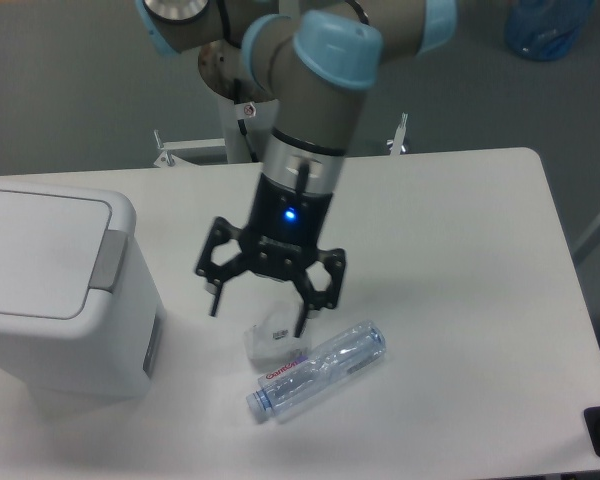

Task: Open the trash can
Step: 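Lower the gripper fingers onto the lid edge of the white bin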

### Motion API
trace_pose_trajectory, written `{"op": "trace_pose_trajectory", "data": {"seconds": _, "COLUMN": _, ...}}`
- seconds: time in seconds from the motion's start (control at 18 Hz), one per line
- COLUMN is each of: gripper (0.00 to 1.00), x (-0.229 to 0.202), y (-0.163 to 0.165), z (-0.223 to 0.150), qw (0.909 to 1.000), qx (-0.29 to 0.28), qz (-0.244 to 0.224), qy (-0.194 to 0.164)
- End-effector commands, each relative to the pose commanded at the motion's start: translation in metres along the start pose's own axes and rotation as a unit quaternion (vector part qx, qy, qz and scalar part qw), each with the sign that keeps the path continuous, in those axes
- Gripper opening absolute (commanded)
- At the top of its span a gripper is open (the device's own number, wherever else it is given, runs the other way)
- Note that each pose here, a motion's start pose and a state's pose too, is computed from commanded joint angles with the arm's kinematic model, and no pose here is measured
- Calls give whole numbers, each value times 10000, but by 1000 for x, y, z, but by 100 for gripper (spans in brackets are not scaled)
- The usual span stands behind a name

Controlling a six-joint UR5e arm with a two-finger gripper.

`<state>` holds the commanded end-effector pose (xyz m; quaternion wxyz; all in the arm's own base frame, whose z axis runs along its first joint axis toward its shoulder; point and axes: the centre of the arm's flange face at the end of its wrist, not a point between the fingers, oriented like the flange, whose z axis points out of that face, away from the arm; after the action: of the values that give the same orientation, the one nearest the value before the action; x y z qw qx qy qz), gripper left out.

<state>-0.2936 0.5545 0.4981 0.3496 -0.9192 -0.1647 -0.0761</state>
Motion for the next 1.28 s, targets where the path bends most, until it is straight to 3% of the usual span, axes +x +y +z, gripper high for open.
{"op": "trace_pose_trajectory", "data": {"seconds": 0.61, "gripper": 100, "x": 40, "y": 62, "z": 6, "qw": 9991, "qx": -369, "qz": -119, "qy": 188}}
{"op": "trace_pose_trajectory", "data": {"seconds": 1.28, "gripper": 100, "x": 45, "y": 53, "z": 5, "qw": 9993, "qx": -317, "qz": -58, "qy": 211}}
